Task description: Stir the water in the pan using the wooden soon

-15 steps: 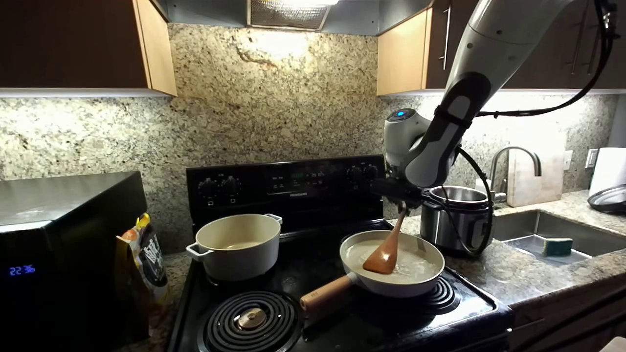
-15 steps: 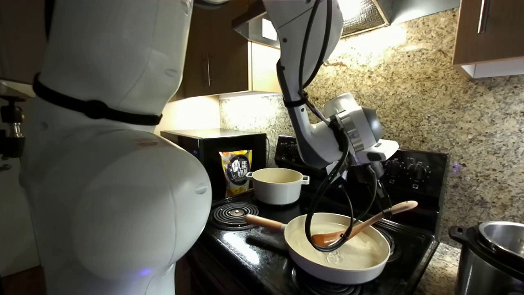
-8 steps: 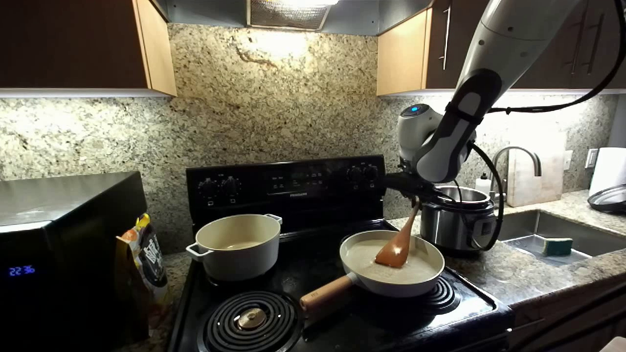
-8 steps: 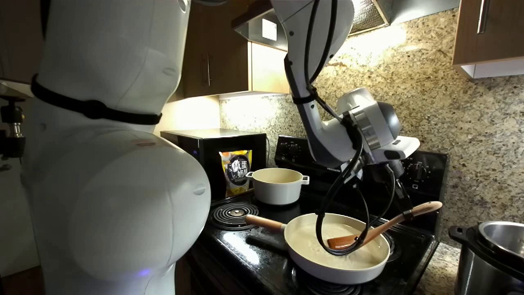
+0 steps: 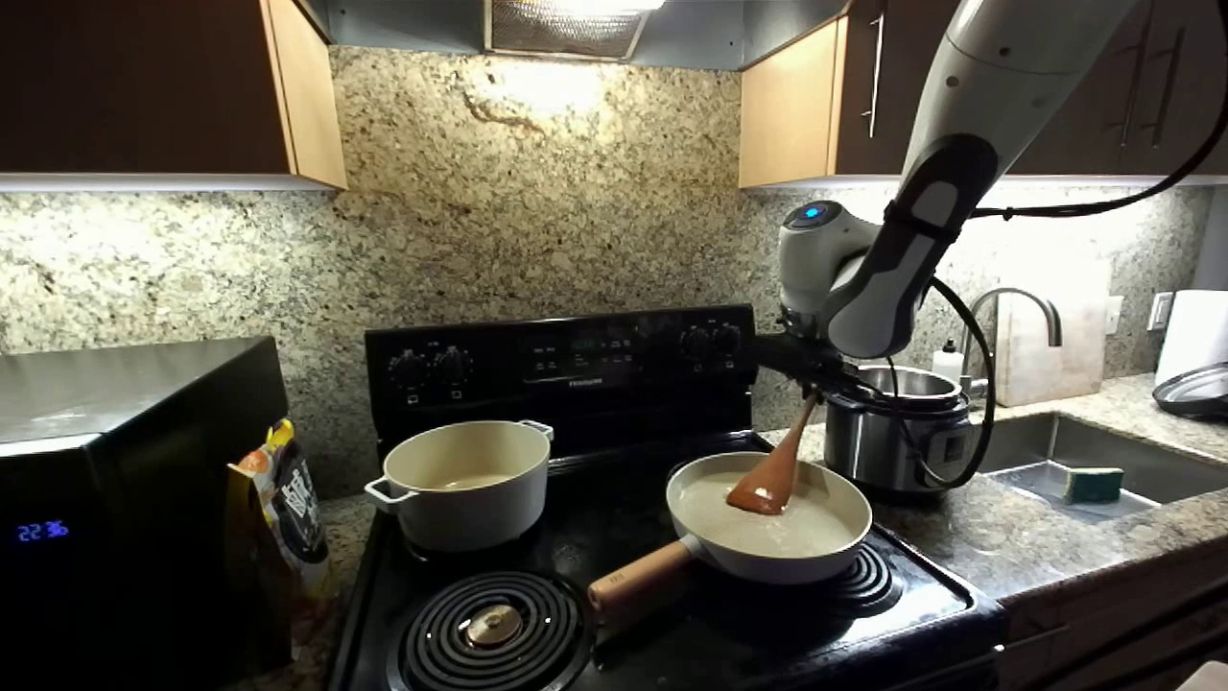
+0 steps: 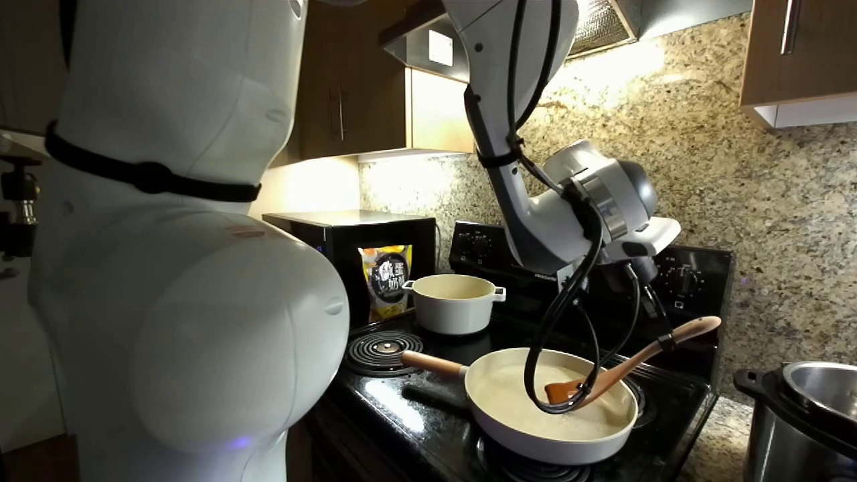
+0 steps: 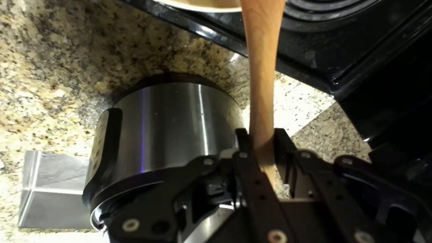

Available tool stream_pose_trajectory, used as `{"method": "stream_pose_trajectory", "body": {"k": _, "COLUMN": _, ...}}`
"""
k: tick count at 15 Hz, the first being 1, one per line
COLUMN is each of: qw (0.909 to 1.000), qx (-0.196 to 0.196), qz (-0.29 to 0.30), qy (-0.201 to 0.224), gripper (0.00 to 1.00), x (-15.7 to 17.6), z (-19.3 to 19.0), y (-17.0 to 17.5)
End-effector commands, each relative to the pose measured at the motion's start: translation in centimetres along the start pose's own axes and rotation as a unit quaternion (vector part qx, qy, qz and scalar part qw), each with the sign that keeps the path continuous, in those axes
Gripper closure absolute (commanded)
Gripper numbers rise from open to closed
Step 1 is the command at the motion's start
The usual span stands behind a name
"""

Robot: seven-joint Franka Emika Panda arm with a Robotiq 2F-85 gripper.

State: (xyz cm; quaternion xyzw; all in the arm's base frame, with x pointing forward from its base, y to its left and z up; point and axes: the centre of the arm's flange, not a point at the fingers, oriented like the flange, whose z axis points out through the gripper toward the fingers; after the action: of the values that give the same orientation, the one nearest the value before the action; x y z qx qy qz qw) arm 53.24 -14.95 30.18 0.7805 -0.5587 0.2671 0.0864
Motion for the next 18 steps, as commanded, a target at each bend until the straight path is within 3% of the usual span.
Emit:
{"method": "stream_pose_trajectory", "body": {"k": 1, "qw": 0.9995, "qx": 0.024, "qz": -0.010, "qy": 0.018, "gripper": 0.95, "x": -2.2, "z": -0.4, "y": -1.4}}
{"method": "stream_pose_trajectory", "body": {"k": 8, "qw": 0.9980, "qx": 0.016, "qz": -0.029, "qy": 0.054, "gripper": 0.95, "x": -0.2, "z": -1.1, "y": 0.9}}
{"method": "stream_pose_trajectory", "body": {"k": 10, "qw": 0.9981, "qx": 0.009, "qz": -0.042, "qy": 0.043, "gripper": 0.95, "x": -0.3, "z": -0.4, "y": 1.0}}
{"method": "stream_pose_trajectory", "body": {"k": 15, "qw": 0.9960, "qx": 0.008, "qz": -0.086, "qy": 0.021, "gripper": 0.95, "x": -6.0, "z": 1.0, "y": -1.7}}
{"method": "stream_pose_trajectory", "body": {"k": 18, "qw": 0.9938, "qx": 0.018, "qz": -0.110, "qy": 0.005, "gripper": 0.95, "x": -8.0, "z": 0.8, "y": -1.6}}
